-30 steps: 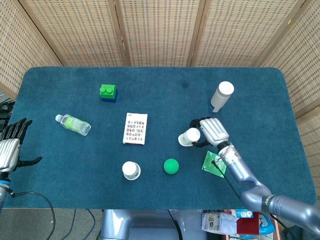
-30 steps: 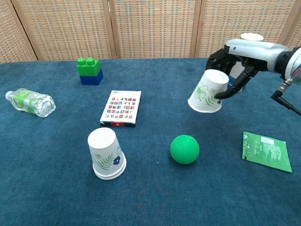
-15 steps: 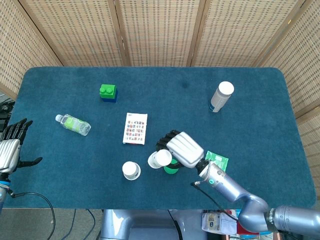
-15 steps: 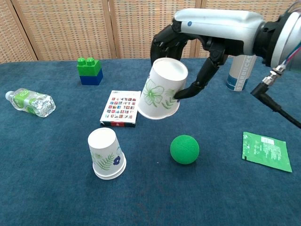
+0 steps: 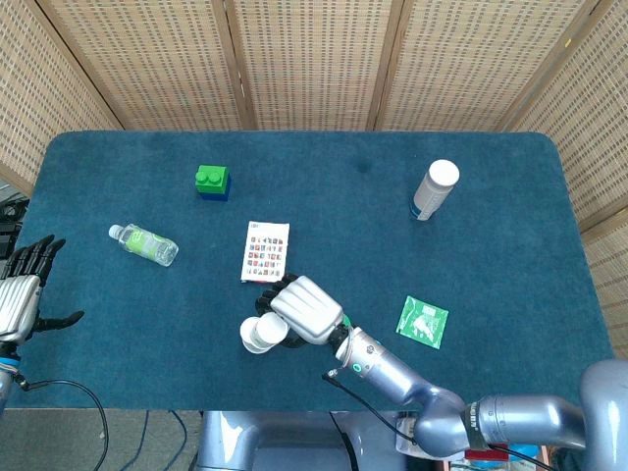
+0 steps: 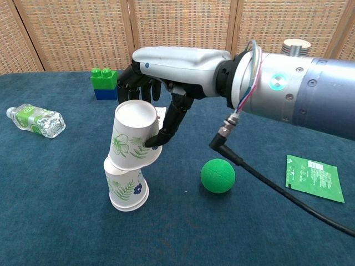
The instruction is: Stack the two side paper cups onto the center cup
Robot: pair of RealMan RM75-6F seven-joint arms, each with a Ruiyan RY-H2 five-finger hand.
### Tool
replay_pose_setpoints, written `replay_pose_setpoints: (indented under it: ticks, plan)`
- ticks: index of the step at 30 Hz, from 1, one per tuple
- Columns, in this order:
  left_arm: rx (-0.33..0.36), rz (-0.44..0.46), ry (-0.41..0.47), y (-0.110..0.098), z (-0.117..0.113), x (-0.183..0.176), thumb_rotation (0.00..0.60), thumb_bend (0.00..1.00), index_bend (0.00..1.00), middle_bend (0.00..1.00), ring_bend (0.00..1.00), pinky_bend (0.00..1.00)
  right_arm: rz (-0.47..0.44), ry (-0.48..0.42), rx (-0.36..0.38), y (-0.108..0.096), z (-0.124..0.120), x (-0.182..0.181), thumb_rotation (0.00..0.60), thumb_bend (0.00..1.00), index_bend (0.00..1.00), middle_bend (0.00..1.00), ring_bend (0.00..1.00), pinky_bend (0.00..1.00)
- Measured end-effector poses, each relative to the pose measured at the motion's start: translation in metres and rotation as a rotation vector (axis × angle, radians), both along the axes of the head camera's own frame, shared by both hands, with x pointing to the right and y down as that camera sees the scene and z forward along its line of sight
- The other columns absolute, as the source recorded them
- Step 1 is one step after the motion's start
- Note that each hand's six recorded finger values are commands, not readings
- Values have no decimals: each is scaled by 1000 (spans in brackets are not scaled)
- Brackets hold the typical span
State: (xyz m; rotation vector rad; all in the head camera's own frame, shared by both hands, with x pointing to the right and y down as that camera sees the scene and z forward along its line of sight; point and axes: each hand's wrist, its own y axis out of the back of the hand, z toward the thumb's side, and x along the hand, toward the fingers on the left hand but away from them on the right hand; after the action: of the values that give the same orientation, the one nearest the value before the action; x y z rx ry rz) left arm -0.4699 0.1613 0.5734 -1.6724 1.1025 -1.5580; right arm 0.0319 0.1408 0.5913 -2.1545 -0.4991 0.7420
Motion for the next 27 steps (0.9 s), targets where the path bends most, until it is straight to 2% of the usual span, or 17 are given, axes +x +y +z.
replay_pose_setpoints:
  ticks: [9,20,27]
  plan:
    - [1,1,11,-1,-1,-1,600,114,0,0,0,0,2,10,10,3,1,-21,600,368,495,543,426,390]
    - [1,2,15,-1,-3,-1,600,115,0,0,0,0,-5,55,18,5,12,-29,600,368,495,538,426,390]
    - [-1,-1,16,-1,-2,-2,600,114,0,0,0,0,-8,61,-4,8,15,-33,600,368,495,534,426,390]
